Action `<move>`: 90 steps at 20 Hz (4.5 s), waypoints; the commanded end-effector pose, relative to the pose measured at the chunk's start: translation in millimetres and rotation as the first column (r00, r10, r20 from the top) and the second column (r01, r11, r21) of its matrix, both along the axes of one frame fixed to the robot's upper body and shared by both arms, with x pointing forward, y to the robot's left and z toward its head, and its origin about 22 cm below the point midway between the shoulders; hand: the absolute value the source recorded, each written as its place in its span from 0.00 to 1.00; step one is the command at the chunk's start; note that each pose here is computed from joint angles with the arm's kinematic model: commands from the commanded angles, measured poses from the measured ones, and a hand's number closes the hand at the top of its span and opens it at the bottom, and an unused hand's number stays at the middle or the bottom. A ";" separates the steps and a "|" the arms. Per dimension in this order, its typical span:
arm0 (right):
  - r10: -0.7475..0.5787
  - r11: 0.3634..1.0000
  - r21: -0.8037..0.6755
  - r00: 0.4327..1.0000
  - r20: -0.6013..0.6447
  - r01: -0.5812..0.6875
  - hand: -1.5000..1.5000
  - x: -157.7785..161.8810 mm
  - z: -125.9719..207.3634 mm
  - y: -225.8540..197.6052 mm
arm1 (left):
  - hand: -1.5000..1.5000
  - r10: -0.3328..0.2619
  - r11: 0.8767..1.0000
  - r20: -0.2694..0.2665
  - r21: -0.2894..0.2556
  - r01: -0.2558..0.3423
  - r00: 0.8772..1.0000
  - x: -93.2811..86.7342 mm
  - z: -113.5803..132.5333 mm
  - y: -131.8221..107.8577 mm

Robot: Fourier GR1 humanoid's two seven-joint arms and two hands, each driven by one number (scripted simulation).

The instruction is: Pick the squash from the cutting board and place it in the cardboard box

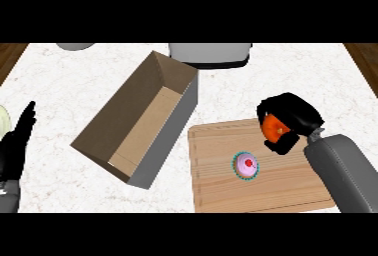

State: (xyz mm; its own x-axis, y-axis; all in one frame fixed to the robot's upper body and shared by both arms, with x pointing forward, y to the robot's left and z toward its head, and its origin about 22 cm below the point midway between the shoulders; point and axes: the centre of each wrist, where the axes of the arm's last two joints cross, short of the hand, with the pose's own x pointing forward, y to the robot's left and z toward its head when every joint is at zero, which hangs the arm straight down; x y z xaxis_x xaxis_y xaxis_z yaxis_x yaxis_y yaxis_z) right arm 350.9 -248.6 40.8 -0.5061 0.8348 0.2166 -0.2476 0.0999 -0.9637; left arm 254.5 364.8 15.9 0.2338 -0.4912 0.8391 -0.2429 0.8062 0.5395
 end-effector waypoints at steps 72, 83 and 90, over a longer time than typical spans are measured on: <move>-0.182 0.422 0.888 0.977 -0.113 0.182 0.00 76.1 110.6 215.5 | 0.50 -0.045 0.999 0.002 -0.004 0.045 0.999 18.1 -2.1 -12.3; -0.266 0.434 0.864 0.953 -0.147 0.254 0.00 101.5 112.1 56.7 | 0.50 -0.032 0.999 -0.006 -0.007 0.032 0.999 2.8 -12.7 -23.5; -0.239 0.485 0.837 0.959 -0.151 0.253 0.00 95.7 109.3 -0.1 | 0.50 -0.025 1.000 -0.007 0.003 0.025 1.000 -0.5 -8.7 -7.4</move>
State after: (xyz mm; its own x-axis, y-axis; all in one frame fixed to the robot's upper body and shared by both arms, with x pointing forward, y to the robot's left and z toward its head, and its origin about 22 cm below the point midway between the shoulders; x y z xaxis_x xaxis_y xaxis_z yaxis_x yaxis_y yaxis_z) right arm 448.9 -224.6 146.5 -0.3075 0.3215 0.8956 -0.0698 0.9310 -0.3582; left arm 259.4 359.9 10.5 0.2237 -0.4978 0.8379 -0.2235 0.8106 0.5413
